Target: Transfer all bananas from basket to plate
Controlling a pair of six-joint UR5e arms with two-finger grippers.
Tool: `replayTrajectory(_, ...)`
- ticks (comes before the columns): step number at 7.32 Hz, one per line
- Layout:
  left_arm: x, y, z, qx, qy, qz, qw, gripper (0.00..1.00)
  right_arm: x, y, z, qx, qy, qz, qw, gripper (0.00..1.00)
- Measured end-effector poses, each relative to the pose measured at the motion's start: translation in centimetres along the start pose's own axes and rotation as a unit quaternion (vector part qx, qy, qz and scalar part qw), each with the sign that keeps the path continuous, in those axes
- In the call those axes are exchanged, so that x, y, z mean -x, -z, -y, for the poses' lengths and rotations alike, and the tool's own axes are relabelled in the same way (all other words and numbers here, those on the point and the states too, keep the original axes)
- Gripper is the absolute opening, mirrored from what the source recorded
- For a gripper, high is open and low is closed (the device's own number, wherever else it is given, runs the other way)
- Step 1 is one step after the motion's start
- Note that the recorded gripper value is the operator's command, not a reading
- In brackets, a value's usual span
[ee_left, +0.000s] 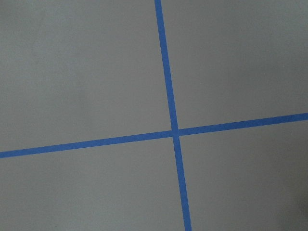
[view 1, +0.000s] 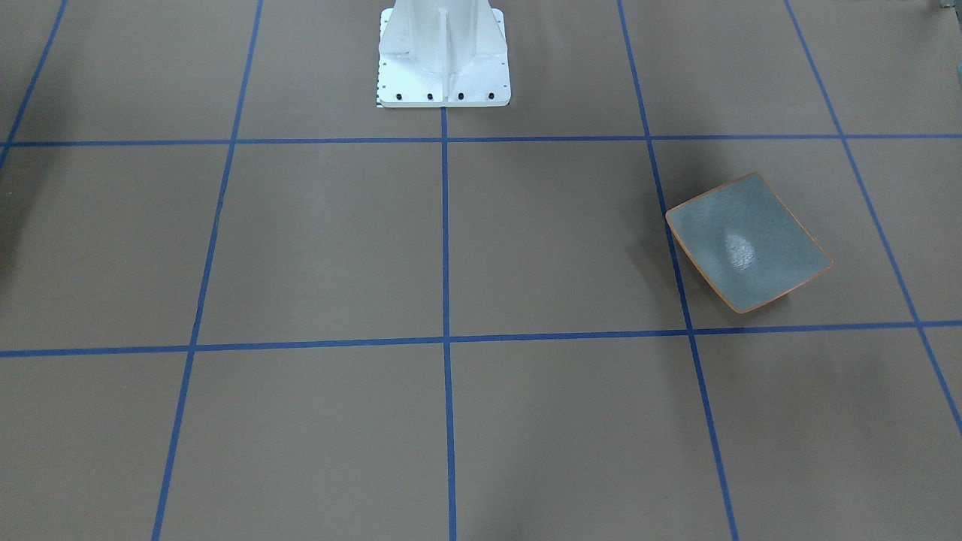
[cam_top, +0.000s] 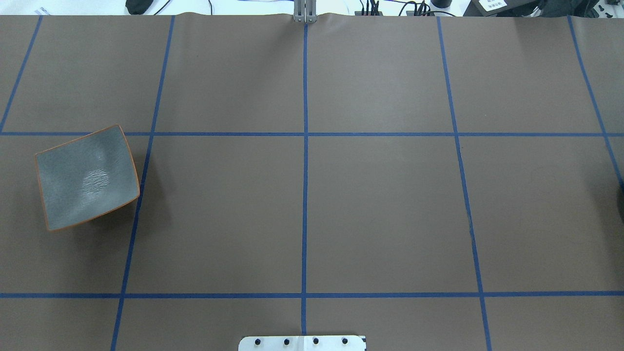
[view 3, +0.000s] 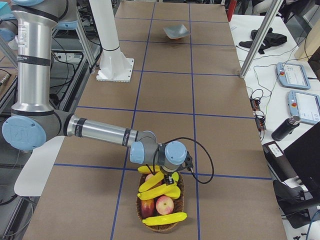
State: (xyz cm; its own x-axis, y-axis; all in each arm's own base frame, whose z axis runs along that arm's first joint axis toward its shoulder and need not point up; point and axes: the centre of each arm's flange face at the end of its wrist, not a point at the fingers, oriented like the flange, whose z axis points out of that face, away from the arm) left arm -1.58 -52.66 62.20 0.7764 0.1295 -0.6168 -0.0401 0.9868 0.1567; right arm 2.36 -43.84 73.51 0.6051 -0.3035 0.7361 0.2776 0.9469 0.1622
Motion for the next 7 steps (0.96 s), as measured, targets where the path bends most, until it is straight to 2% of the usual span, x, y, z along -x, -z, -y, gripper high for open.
replayTrajectory(3,-0.1,0.1,0.0,-0.001,0.000,0.000,1.0000,1.00,0.4,0.5,1.1,-0.005,0.004,0.001,1.0000,0.36)
replayTrajectory(6,-0.3,0.3,0.1,-0.003,-0.001,-0.001,1.0000,1.00,0.6,0.9,1.9,-0.009,0.008,0.001,0.9999,0.00)
replayTrajectory(7,-0.3,0.3,0.1,-0.003,-0.001,-0.001,1.0000,1.00,0.7,1.0,2.1,-0.011,0.010,0.001,0.9999,0.00)
